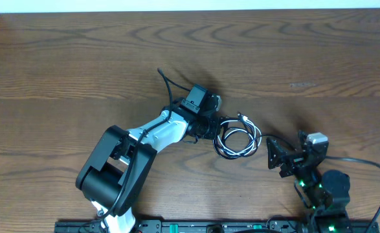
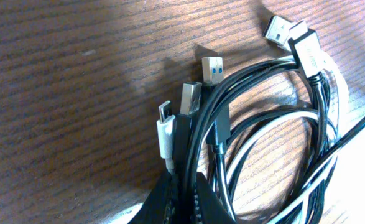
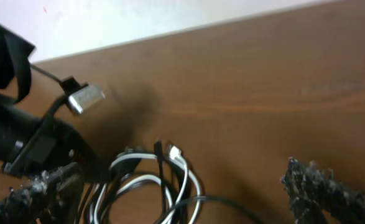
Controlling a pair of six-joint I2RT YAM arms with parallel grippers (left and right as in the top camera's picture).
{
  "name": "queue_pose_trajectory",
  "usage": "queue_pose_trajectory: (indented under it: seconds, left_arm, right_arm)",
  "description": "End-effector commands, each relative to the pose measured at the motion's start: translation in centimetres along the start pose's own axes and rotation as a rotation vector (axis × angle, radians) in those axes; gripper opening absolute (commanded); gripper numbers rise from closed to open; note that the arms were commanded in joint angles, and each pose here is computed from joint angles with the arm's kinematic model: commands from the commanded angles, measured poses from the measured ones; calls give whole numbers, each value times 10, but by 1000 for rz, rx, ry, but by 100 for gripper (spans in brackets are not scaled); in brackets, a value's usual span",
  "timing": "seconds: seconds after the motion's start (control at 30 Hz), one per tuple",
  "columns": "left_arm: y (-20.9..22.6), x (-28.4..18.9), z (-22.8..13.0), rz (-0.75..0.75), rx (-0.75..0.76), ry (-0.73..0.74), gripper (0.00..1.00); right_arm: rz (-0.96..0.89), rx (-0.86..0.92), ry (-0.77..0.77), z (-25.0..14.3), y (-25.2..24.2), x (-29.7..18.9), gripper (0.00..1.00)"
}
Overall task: Untangle cables
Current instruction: 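Reach the right gripper to the bundle's right side and grasp a cable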
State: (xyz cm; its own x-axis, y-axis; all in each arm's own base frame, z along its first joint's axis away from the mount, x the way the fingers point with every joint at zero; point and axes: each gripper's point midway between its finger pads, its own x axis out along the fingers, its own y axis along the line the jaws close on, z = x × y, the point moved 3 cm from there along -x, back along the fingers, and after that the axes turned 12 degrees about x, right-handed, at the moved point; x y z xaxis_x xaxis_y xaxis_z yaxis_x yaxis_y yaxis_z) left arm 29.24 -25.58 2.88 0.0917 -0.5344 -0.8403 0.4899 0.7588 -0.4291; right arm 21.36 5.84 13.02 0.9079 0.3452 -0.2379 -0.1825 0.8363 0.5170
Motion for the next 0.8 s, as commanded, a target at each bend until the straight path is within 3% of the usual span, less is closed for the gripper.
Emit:
queue_pose_trajectory:
  seconds: [0.0, 0.27, 0.5, 0.6, 0.77]
  left_arm:
    - [6, 7, -10, 12, -1, 30, 8]
    - [12, 6, -9, 53, -1, 24, 8]
    - [51, -1, -15, 329, -40, 28, 8]
    - [63, -6, -19, 423, -75, 34, 8]
    - [53, -2, -18, 357, -72, 36, 7]
  right_arm:
    - [29, 17, 19, 19, 17, -1, 99]
    - [-74, 67, 273, 27, 24, 12, 99]
    - [-174, 81, 531, 17, 17, 29, 99]
    - [-179, 53, 577, 12, 13, 37, 99]
    - [-50, 183, 580, 12, 33, 52, 99]
